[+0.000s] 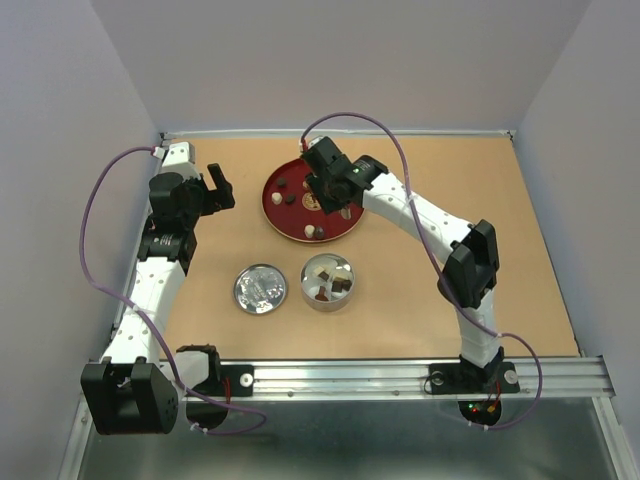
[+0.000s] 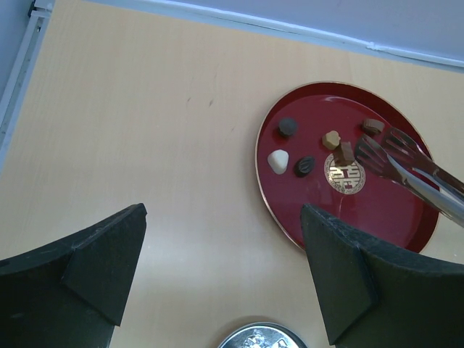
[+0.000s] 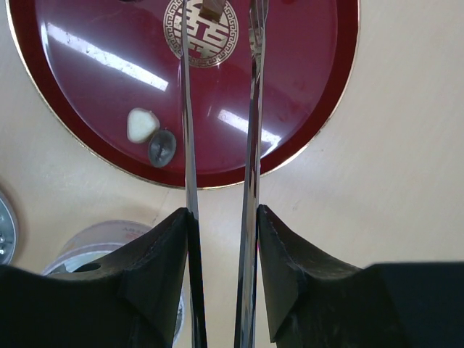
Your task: Pack the chocolate
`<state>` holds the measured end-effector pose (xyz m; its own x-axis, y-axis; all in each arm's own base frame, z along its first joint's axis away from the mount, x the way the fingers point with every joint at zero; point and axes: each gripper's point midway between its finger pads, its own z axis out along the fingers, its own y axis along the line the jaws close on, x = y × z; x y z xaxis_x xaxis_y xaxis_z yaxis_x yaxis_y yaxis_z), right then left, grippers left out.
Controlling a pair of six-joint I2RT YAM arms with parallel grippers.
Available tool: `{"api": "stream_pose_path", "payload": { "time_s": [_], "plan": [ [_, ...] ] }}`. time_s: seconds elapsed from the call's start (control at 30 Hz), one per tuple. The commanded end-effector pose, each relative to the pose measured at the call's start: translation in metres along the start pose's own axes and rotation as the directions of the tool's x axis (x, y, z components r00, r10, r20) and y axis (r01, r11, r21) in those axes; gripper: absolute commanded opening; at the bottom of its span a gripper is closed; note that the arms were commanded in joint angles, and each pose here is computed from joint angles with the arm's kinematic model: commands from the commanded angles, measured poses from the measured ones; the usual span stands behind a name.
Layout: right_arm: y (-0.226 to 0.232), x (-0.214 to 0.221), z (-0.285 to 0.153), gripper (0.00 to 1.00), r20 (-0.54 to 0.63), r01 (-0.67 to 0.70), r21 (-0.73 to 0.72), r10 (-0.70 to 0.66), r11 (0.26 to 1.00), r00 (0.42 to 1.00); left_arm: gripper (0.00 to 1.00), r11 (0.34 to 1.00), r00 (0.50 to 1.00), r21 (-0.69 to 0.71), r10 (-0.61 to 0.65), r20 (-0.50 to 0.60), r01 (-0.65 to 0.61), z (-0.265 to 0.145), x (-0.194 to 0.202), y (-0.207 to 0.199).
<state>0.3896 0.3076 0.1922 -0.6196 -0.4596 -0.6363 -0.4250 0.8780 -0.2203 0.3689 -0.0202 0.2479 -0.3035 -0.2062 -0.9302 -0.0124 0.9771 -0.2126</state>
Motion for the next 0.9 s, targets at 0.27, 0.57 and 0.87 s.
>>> {"api": "stream_pose_path", "payload": {
  "time_s": [0.27,0.57,0.87],
  "plan": [
    [-0.002,-0.017,0.022,0.47,0.044,-0.019,0.011,0.018,1.000,0.999,0.99,1.000,0.999,0.022,0.009,0.051,-0.011,-0.002,-0.017,-0.005],
    [-0.002,-0.014,0.037,0.47,0.032,-0.004,0.018,0.003,1.000,0.999,0.99,1.000,0.999,0.025,0.008,0.050,-0.009,-0.002,-0.017,-0.005],
    [0.002,-0.009,0.051,0.46,0.012,0.016,0.016,-0.016,1.000,1.000,0.99,1.000,0.999,0.024,0.010,0.048,-0.011,-0.001,-0.016,-0.005]
  ]
}}
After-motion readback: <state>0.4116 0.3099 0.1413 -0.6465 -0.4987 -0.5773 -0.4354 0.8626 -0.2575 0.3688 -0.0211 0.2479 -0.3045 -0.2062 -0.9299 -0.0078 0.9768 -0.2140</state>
